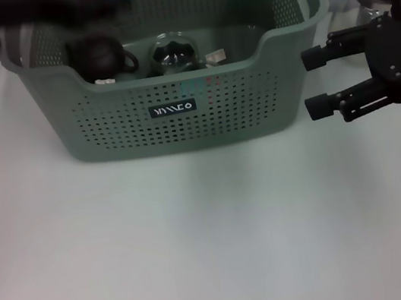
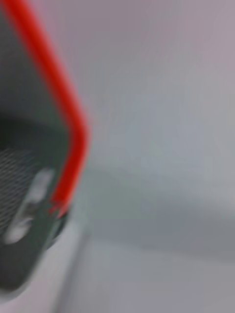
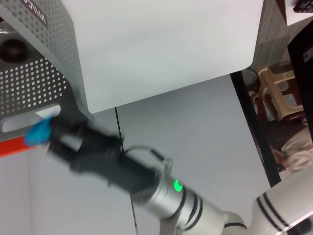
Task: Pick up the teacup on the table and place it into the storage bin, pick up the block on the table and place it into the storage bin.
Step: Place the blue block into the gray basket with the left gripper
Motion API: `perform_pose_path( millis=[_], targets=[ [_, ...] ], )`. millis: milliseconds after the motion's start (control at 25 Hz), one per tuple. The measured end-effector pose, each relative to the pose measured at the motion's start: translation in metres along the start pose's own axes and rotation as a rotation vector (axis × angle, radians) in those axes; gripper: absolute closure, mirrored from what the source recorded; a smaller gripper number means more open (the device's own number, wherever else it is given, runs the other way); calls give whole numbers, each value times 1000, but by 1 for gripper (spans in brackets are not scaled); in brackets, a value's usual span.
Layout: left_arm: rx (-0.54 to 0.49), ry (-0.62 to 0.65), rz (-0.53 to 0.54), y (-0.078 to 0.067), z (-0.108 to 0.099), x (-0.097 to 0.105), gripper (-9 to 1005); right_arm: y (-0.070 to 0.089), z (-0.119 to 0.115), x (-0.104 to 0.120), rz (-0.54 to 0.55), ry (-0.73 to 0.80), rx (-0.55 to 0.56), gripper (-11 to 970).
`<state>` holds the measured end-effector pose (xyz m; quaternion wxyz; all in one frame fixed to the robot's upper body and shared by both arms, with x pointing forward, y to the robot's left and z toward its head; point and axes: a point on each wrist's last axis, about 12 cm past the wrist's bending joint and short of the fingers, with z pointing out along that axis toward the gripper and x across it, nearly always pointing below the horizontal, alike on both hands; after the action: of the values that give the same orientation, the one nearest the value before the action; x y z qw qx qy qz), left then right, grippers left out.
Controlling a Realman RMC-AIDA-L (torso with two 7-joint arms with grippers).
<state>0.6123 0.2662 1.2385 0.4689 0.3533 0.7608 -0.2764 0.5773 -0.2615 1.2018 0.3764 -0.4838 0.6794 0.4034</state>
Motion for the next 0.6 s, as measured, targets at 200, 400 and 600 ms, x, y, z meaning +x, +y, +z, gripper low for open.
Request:
perform_pose_path(
  millis=[200, 400, 600],
  targets=[
    [-88, -112, -114, 33, 7, 3, 585, -2, 5, -4, -30, -5, -8, 49],
    [-109, -117, -133, 38, 31, 8, 537, -3, 11, -7, -44, -9, -21, 49],
    [-97, -106, -129, 34, 36, 8, 488, -4, 12, -8, -47, -9, -23, 48]
  ],
)
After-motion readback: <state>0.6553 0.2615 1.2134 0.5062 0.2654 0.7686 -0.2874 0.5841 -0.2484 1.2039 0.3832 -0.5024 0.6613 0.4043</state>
